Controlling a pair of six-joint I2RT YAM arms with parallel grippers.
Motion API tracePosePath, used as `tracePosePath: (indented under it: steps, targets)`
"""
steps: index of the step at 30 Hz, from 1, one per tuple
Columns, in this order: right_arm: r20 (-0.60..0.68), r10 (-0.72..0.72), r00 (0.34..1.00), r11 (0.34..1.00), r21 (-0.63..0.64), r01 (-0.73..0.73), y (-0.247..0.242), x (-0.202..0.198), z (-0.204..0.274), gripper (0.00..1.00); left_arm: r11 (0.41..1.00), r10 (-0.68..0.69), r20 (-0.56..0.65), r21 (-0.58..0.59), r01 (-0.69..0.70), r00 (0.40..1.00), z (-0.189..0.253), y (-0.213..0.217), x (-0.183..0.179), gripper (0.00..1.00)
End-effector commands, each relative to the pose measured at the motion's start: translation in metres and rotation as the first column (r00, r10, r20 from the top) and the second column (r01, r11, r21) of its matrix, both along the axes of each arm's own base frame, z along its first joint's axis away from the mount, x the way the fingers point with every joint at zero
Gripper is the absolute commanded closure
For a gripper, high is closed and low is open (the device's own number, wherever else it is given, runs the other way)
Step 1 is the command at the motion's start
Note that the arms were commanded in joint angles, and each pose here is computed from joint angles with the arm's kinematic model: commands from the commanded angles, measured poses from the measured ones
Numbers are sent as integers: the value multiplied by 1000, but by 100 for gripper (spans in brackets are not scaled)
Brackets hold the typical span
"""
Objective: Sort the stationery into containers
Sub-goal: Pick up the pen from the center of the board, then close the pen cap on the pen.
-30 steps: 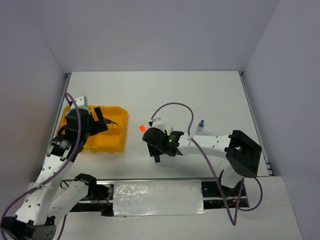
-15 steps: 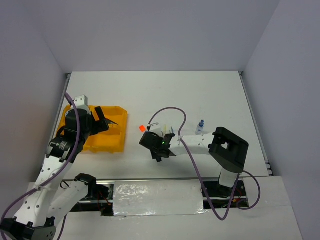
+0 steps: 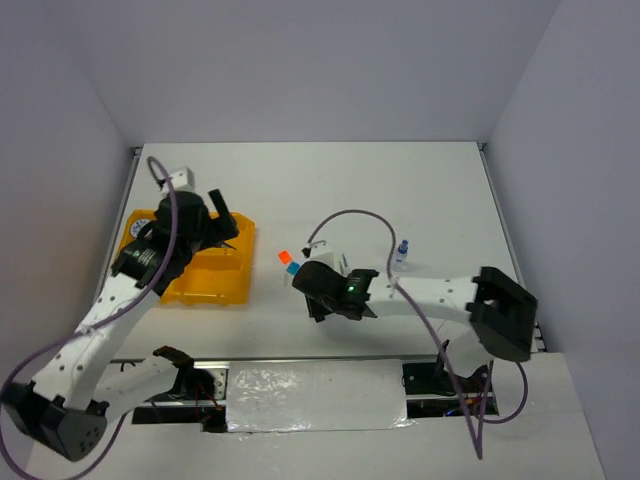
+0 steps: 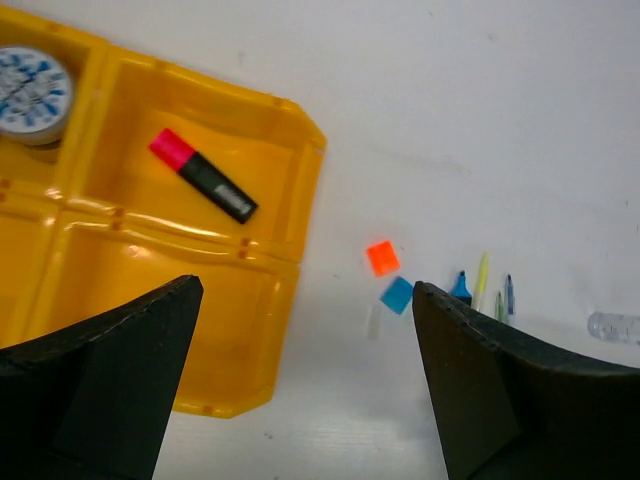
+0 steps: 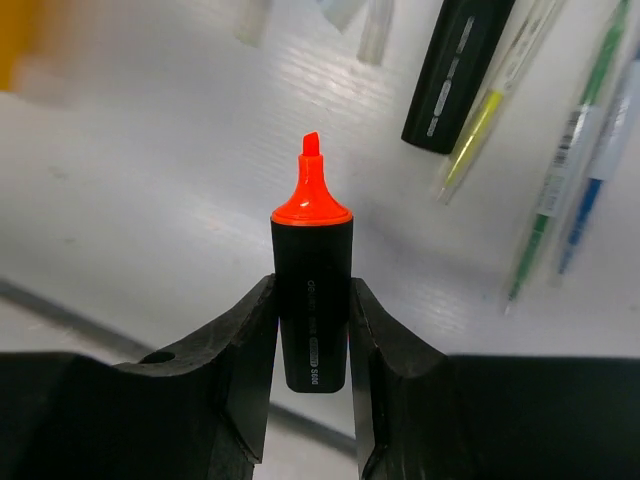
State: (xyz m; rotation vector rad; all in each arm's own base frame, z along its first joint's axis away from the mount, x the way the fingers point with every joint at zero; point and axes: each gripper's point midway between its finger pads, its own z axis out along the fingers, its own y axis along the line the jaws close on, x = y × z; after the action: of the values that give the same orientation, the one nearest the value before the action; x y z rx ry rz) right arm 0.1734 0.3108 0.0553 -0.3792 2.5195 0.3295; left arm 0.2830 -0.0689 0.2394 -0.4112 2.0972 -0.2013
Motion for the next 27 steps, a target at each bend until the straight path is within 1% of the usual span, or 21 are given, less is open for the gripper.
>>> tracePosePath:
  steps: [1, 2, 3, 4, 5, 6, 7, 8, 9, 10, 11, 12, 13, 14, 18, 19, 22, 23, 27]
  targets:
    - [146, -39, 989, 989, 145, 18, -8, 10, 71, 88, 999, 7, 14, -44, -6, 1000, 4, -43, 27, 1]
    - [160, -55, 986, 990, 138, 33, -18, 12, 74, 88, 998, -6, 10, -65, 7, 1000, 6, -62, 30, 1]
    - [166, -74, 983, 991, 118, 55, -29, 13, 75, 88, 998, 7, -5, -56, -7, 1000, 1, -68, 34, 1]
    - [186, -100, 977, 989, 123, 78, -39, 15, 81, 88, 999, 18, -58, -29, -20, 998, -18, -77, 43, 1]
    - [189, -111, 976, 989, 115, 90, -46, 16, 81, 88, 998, 33, -67, -58, -37, 997, -18, -90, 47, 2]
    - [187, -125, 974, 989, 102, 107, -55, 15, 80, 88, 997, 53, -87, -49, -57, 995, -26, -94, 50, 3]
    - [193, -135, 972, 988, 94, 119, -62, 14, 78, 88, 997, 68, -131, -26, -72, 989, -45, -101, 56, 3]
    - [200, -143, 969, 985, 121, 120, -66, 12, 85, 88, 996, 72, -139, -34, -78, 988, -47, -111, 59, 6]
    - [201, -147, 968, 984, 128, 123, -70, 11, 86, 88, 991, 107, -159, -57, -118, 981, -53, -116, 61, 7]
    - [203, -149, 968, 984, 127, 125, -75, 9, 83, 88, 991, 118, -200, -34, -128, 973, -68, -122, 64, 10]
    - [210, -158, 965, 980, 152, 127, -79, 8, 90, 88, 985, 154, -227, -43, -168, 962, -77, -126, 64, 13]
    - [210, -161, 964, 980, 147, 131, -84, 7, 90, 88, 983, 169, -252, -28, -182, 953, -86, -127, 64, 15]
    - [212, -161, 964, 981, 146, 131, -87, 5, 89, 88, 982, 178, -300, -1, -187, 937, -106, -131, 66, 16]
    - [218, -164, 962, 979, 156, 131, -91, 4, 93, 88, 980, 189, -324, -3, -201, 927, -113, -136, 67, 17]
    - [228, -163, 960, 979, 162, 128, -98, 2, 93, 88, 981, 173, -420, -6, -194, 891, -159, -152, 66, 21]
    - [228, -161, 960, 978, 164, 125, -99, 1, 92, 88, 980, 176, -437, -9, -200, 882, -167, -154, 63, 25]
    - [228, -154, 961, 979, 167, 117, -99, 1, 86, 88, 976, 193, -457, -2, -218, 868, -187, -153, 60, 29]
    - [228, -149, 962, 979, 168, 112, -97, 1, 85, 88, 975, 191, -454, -12, -220, 871, -190, -155, 62, 29]
    - [216, -129, 968, 983, 153, 97, -95, -1, 77, 88, 974, 205, -463, 10, -226, 862, -203, -154, 62, 30]
